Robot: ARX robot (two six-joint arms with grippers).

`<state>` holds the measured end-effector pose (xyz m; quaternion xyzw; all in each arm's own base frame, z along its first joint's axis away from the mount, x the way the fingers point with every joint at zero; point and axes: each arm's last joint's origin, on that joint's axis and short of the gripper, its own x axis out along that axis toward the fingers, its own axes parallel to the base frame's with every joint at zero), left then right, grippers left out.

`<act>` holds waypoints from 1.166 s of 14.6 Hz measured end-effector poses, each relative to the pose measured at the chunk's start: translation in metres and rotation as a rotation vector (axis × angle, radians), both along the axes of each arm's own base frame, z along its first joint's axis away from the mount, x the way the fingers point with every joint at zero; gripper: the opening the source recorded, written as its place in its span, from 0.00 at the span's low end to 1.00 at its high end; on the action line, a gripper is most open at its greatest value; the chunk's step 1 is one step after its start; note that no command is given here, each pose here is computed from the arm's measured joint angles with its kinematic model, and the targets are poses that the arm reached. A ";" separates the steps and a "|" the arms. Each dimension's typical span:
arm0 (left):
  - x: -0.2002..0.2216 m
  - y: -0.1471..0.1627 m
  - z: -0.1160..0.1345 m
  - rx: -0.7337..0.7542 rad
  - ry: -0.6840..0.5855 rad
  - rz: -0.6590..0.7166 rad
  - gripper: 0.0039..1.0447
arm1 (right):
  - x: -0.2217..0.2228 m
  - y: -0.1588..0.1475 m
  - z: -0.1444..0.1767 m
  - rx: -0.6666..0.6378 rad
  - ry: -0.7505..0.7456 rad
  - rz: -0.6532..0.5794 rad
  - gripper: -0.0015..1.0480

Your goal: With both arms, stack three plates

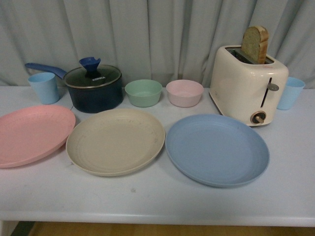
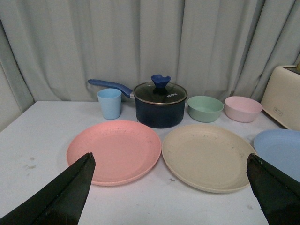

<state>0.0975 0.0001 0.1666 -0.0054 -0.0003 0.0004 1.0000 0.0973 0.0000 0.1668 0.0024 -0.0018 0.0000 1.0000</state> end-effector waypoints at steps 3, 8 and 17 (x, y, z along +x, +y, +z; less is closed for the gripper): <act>0.000 0.000 0.000 0.000 0.000 0.000 0.94 | 0.000 0.000 0.000 0.000 0.000 0.000 0.94; 0.000 0.000 0.000 0.000 0.000 0.000 0.94 | 0.000 0.000 0.000 0.000 0.000 0.000 0.94; 0.013 0.009 0.034 -0.184 0.463 0.374 0.94 | 0.000 0.000 0.000 -0.002 0.002 -0.003 0.94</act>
